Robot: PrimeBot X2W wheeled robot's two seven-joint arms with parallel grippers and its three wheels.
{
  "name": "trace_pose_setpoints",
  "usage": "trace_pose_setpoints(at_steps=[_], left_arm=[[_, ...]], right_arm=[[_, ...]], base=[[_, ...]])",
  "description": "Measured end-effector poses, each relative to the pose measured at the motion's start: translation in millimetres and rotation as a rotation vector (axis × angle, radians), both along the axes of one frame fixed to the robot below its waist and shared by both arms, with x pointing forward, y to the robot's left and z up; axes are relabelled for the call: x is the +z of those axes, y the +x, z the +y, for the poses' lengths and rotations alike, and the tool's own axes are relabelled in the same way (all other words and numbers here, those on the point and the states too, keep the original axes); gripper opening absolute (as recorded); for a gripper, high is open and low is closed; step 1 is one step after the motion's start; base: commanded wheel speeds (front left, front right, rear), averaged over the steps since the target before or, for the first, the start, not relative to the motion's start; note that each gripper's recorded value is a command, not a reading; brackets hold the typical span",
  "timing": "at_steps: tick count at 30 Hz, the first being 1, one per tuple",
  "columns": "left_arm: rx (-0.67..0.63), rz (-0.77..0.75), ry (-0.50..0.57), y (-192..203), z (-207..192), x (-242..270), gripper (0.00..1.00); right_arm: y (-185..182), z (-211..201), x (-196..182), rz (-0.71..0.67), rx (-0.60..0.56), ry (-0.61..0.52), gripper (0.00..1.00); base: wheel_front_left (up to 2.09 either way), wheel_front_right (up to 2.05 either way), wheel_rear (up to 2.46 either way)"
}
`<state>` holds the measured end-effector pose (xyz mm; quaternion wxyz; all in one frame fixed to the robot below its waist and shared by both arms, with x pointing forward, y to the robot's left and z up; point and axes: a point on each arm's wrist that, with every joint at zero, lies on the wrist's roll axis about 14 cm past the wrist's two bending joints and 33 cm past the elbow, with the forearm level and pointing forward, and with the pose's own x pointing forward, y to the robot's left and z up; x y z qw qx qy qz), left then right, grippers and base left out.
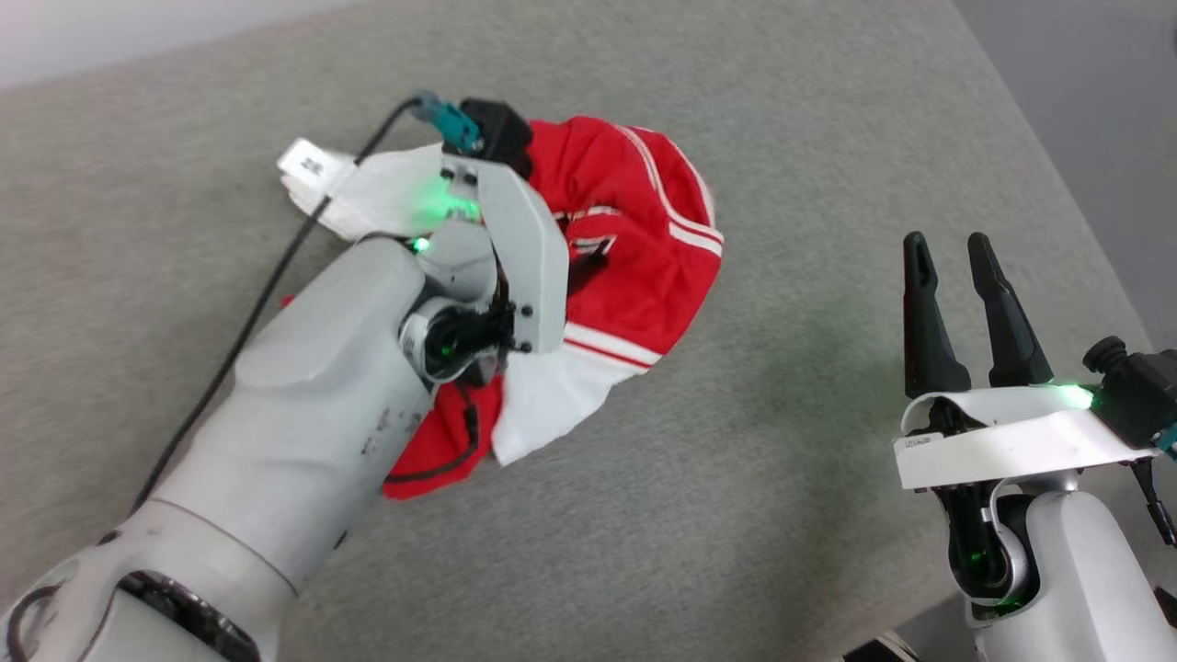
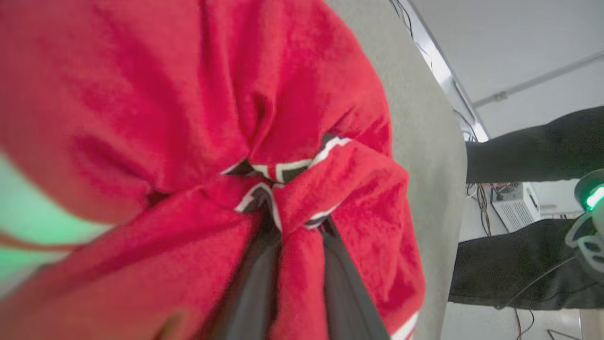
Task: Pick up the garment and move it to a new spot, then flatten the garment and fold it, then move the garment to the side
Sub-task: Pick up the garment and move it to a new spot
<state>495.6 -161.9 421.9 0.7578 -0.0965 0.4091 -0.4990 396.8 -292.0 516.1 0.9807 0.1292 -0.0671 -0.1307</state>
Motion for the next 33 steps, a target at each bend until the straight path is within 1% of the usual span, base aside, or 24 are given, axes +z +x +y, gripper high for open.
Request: trace_pose_setpoints(at_steps=[3, 4, 5, 10, 12, 15, 16, 17, 18, 19, 20, 22, 26, 28, 33], left_arm=[[-0.084, -0.030, 0.092, -6.1, -1.2, -24.4, 0.00], [-0.084, -0.030, 0.092, -6.1, -1.2, -24.4, 0.00], [-0.117, -0.035, 0.125, -5.7, -2.8, -33.7, 0.00], [-0.258, -0.141, 0.235, -7.8, -6.6, -51.5, 0.00], [-0.296, -0.163, 0.263, -8.5, -7.3, -55.7, 0.00], [-0.320, -0.186, 0.278, -7.8, -7.4, -57.2, 0.00], [-0.321, -0.195, 0.275, -7.5, -7.2, -56.4, 0.04], [-0.316, -0.206, 0.267, -6.8, -7.2, -55.2, 0.37], [-0.310, -0.220, 0.255, -6.0, -7.3, -53.3, 0.48], [-0.304, -0.235, 0.240, -5.5, -7.2, -51.1, 0.63], [-0.296, -0.247, 0.228, -4.9, -6.7, -48.6, 0.82], [-0.274, -0.276, 0.198, -3.2, -5.1, -41.9, 1.00], [-0.209, -0.342, 0.122, 0.9, 2.2, -23.1, 1.00], [-0.142, -0.351, 0.082, 6.7, 13.4, -12.3, 1.00], [-0.011, -0.372, -0.049, 3.0, 35.7, 23.8, 1.00]], right_arm=[[-4.6, -9.2, -2.4, 0.013, -0.029, -0.002, 1.00], [-4.6, -9.2, -2.4, 0.013, -0.029, -0.002, 1.00], [-6.9, -13.6, -4.1, 0.022, -0.043, -0.006, 1.00], [-11.5, -21.2, -9.1, 0.044, -0.070, -0.008, 1.00], [-12.6, -22.7, -10.9, 0.051, -0.075, -0.011, 1.00], [-12.3, -22.5, -11.4, 0.055, -0.074, -0.014, 1.00], [-11.9, -21.6, -11.5, 0.056, -0.071, -0.016, 1.00], [-11.2, -20.7, -11.4, 0.057, -0.067, -0.021, 1.00], [-10.3, -19.2, -11.1, 0.057, -0.061, -0.027, 1.00], [-9.1, -17.7, -11.0, 0.057, -0.056, -0.032, 1.00], [-8.0, -15.7, -11.3, 0.058, -0.049, -0.037, 1.00], [-7.2, -11.7, -13.2, 0.066, -0.036, -0.051, 1.00], [-2.3, -0.6, -14.2, 0.071, 0.001, -0.079, 1.00], [-0.3, 6.9, -15.2, 0.073, 0.025, -0.092, 1.00], [5.2, 30.8, -16.0, 0.072, 0.097, -0.122, 1.00]], base=[[0.00, 0.00, 0.00], [0.00, 0.00, 0.00], [0.00, 0.00, 0.00], [0.00, 0.00, 0.00], [0.00, 0.00, 0.00], [0.00, 0.00, 0.00], [0.00, 0.00, 0.00], [0.00, 0.00, 0.00], [0.00, 0.00, 0.00], [0.00, 0.00, 0.00], [0.00, 0.00, 0.00], [0.00, 0.00, 0.00], [0.00, 0.00, 0.00], [0.00, 0.00, 0.00], [0.00, 0.00, 0.00]])
